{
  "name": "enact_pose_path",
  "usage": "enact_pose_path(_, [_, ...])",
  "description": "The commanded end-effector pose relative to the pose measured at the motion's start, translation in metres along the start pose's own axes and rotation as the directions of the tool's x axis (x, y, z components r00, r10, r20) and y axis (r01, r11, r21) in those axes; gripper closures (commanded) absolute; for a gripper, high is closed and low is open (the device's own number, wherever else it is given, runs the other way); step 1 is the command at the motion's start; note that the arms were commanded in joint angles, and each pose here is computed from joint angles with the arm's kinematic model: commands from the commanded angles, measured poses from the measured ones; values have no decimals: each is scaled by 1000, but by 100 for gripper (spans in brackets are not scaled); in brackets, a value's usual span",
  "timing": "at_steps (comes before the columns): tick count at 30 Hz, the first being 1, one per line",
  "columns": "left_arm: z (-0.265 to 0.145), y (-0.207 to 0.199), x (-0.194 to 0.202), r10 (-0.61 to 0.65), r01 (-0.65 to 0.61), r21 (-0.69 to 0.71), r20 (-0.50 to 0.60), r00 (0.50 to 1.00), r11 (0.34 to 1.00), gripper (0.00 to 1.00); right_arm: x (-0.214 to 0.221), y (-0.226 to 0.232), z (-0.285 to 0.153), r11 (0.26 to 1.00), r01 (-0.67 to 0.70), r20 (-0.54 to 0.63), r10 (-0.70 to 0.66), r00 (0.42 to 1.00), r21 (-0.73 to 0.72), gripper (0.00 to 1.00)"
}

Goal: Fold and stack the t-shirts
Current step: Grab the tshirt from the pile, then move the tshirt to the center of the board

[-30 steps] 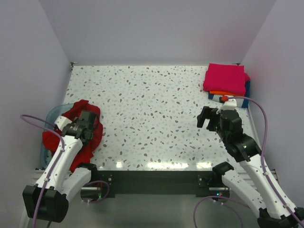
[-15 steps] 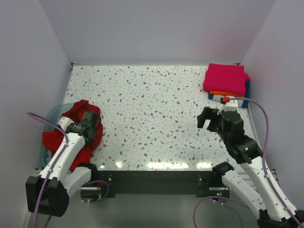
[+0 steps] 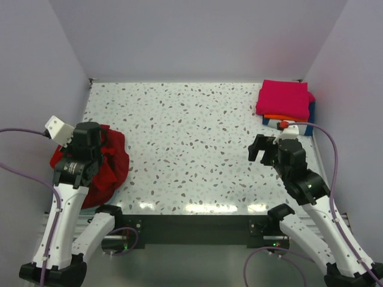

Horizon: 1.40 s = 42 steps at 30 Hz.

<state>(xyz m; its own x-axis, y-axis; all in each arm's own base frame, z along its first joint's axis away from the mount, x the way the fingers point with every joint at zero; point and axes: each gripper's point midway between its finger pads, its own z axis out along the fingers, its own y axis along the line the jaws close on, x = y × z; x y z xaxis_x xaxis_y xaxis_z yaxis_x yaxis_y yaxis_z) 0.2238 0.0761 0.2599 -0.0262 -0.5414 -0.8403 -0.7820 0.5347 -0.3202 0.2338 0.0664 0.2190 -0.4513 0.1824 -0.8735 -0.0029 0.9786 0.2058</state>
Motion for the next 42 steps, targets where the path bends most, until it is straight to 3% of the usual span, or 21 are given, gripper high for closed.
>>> enact_pose_path(1, [-25,-41,-66,7,-38,203,152,988,978,100,-11,-2,-1,1000,2,21,-3,1000,22,1])
enact_pose_path(6, [-53,-96,-102,24,-111,427,203,979,897,100,-13,-4,-1,999,5,19,-6,1000,40,1])
enact_pose_path(10, [-87,-158,-109,47,-162,676,185,982,718,100,-15,-4,-1,999,4,13,-4,1000,49,1])
enact_pose_path(15, [-129,-215,-107,75,-154,864,134,988,480,100,-19,0,0,999,-6,3,6,1000,43,1])
enact_pose_path(16, [-146,-232,-98,105,-152,905,119,987,397,100,-20,0,0,999,-8,3,8,1000,42,1])
enact_pose_path(18, [-167,-249,-87,135,-161,936,124,983,312,100,-24,3,-1,999,-18,5,18,1000,39,1])
enact_pose_path(20, [-204,-273,-56,216,-150,974,112,970,169,100,-27,5,-1,999,-26,4,26,1000,36,1])
enact_pose_path(23, [-252,-294,-4,331,-33,997,52,942,-64,100,-28,7,-1,998,-45,-4,45,999,34,1])
enact_pose_path(25, [-263,-292,41,415,63,992,-12,910,-110,99,-26,8,-1,998,-55,-10,55,998,31,1])
enact_pose_path(26, [-264,-294,49,409,74,990,-20,912,-117,92,-25,8,0,998,-58,-14,59,998,28,1])
enact_pose_path(27, [-253,-289,75,451,81,993,-36,892,-81,67,-24,9,0,997,-67,-16,68,998,24,1])
enact_pose_path(30, [-194,-276,118,509,-13,987,-72,858,160,14,-14,14,4,997,-79,-49,79,996,3,1])
enact_pose_path(31, [-166,-271,123,510,-94,957,-61,858,273,8,-13,16,7,997,-80,-53,79,995,-5,1])
enact_pose_path(32, [-146,-254,138,573,-156,924,-77,816,348,2,-3,23,12,996,-78,-93,74,993,-38,1])
enact_pose_path(34, [-121,-242,149,634,-265,872,-64,771,410,0,4,32,18,992,-95,-119,85,989,-77,3])
enact_pose_path(36, [-113,-227,154,689,-330,851,-52,723,410,0,21,41,25,987,-117,-177,96,979,-111,4])
enact_pose_path(39, [-113,-225,131,690,-402,837,41,723,371,0,41,48,37,983,-144,-249,111,962,-117,8])
enact_pose_path(42, [-112,-227,105,674,-469,811,131,727,349,0,63,38,42,991,-129,-303,113,946,-35,10])
